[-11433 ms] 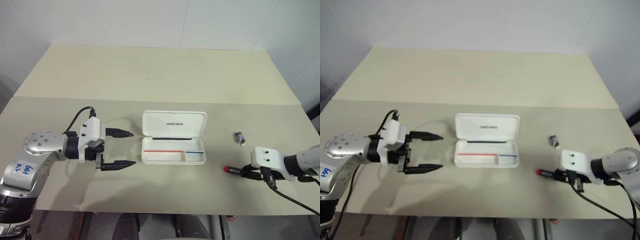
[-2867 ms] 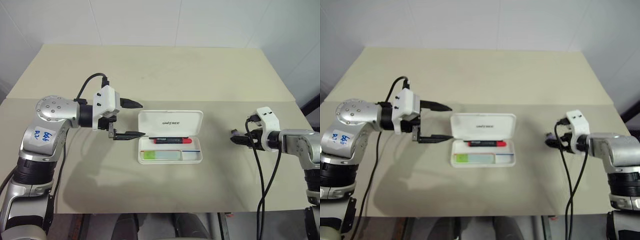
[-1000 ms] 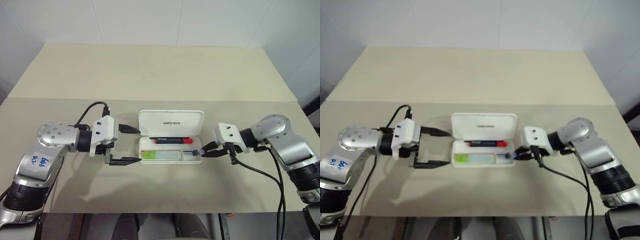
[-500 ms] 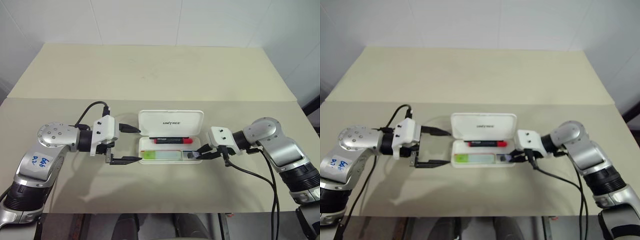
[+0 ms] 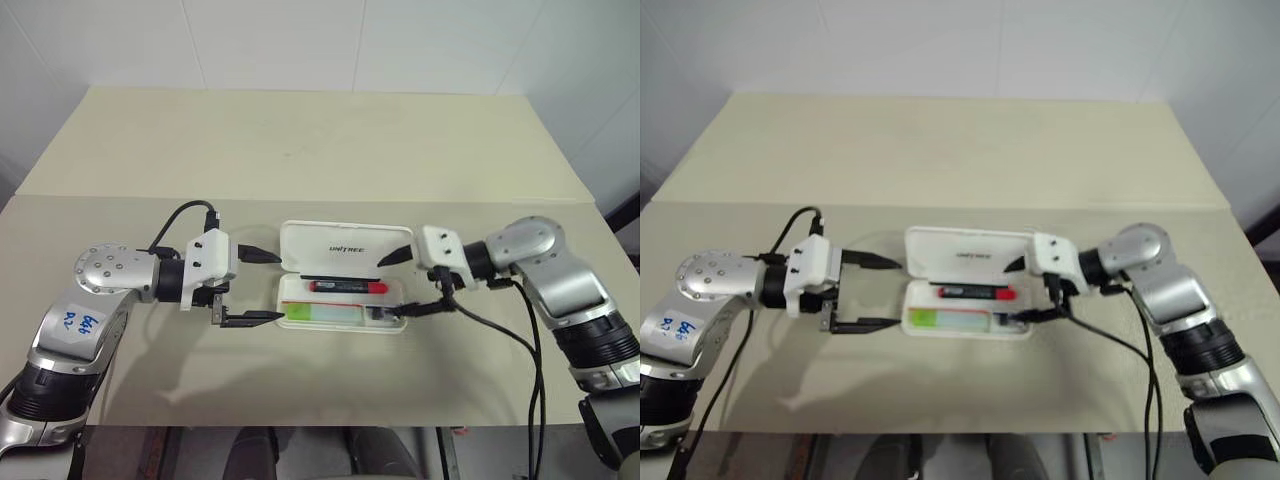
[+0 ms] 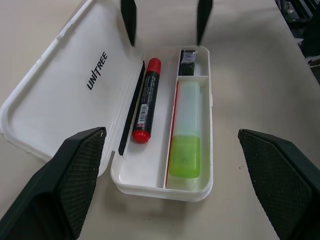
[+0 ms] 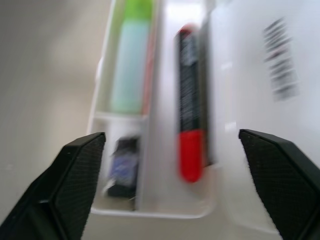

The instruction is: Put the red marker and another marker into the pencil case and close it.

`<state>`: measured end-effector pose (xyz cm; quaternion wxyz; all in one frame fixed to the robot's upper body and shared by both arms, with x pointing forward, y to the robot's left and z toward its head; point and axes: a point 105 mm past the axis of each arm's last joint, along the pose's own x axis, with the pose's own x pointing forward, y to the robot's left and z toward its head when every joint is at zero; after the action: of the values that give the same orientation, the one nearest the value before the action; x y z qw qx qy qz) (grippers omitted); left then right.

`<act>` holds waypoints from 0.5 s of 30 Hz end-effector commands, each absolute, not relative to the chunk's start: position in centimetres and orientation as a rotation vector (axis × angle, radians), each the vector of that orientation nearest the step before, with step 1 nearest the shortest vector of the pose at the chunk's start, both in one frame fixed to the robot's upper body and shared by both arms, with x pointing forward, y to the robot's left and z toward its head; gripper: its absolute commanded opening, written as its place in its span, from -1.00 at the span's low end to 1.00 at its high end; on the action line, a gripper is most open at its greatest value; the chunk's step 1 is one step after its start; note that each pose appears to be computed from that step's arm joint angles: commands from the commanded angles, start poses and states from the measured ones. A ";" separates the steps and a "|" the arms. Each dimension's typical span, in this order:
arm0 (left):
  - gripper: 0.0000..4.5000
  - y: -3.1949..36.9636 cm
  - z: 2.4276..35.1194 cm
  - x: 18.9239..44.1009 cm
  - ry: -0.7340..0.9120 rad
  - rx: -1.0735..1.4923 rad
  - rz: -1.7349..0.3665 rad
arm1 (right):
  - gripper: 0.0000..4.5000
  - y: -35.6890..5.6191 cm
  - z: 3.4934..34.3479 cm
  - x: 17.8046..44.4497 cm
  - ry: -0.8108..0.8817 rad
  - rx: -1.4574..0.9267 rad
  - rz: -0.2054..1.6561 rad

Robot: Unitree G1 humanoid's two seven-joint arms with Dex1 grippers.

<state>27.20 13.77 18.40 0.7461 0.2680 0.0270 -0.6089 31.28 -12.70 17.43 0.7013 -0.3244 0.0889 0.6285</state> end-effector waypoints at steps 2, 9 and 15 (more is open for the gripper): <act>1.00 13.8 19.1 27.4 0.024 0.610 -1.328 | 0.99 -12.4 20.0 31.2 0.073 -0.655 1.363; 1.00 14.5 19.5 28.1 0.020 0.611 -1.297 | 0.99 -13.2 23.2 28.1 -0.083 -0.452 1.359; 1.00 15.8 20.9 29.5 -0.019 0.571 -1.238 | 0.99 -15.0 25.0 27.0 -0.152 -0.346 1.228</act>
<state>29.48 15.53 19.49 0.7746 0.2567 0.0192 -0.5776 27.69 -14.66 23.61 0.7960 -0.1529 -0.0449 0.5840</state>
